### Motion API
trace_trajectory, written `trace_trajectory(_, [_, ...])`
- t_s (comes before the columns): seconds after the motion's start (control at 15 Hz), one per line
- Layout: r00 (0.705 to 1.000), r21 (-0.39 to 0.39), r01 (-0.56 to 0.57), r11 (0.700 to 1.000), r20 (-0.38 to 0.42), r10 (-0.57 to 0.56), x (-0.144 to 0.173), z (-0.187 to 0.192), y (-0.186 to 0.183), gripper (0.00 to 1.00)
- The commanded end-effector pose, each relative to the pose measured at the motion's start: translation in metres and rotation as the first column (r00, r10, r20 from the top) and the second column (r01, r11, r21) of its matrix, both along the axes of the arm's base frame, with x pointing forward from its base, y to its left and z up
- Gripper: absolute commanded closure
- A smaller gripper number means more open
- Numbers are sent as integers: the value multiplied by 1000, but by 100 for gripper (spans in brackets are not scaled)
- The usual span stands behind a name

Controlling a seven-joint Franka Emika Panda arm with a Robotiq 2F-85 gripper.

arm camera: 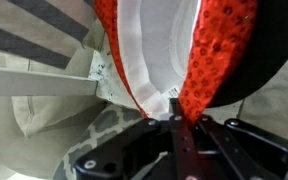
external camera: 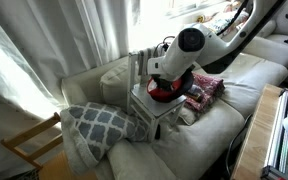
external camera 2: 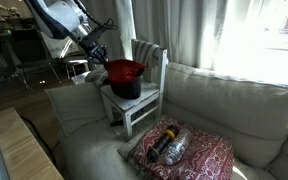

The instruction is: Pick up the black hat and put it upside down on the chair, pick up the red hat and put it in the black hat

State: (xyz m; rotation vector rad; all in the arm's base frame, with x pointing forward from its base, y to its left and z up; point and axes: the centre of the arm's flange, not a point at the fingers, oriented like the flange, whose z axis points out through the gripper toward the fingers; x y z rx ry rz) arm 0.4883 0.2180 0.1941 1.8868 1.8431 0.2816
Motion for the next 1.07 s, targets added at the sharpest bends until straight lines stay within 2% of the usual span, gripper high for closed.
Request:
trace_trajectory(0.0, [999, 70, -47, 996, 24, 46, 12, -1, 19, 99])
trace_trajectory(0.13, [998, 63, -67, 996, 25, 65, 14, 2, 22, 99])
trace_trajectory(0.27, [999, 46, -50, 998, 2, 50, 14, 2, 19, 70])
trace_trajectory(0.33, [999, 49, -45, 998, 4, 44, 14, 4, 16, 65])
trace_trajectory(0.53, [1000, 57, -19, 998, 16, 18, 19, 18, 11, 40])
trace_trajectory(0.87, [999, 57, 17, 998, 38, -19, 34, 65, 4, 4])
trace_trajectory(1.0, [998, 39, 45, 998, 33, -46, 40, 87, -1, 0])
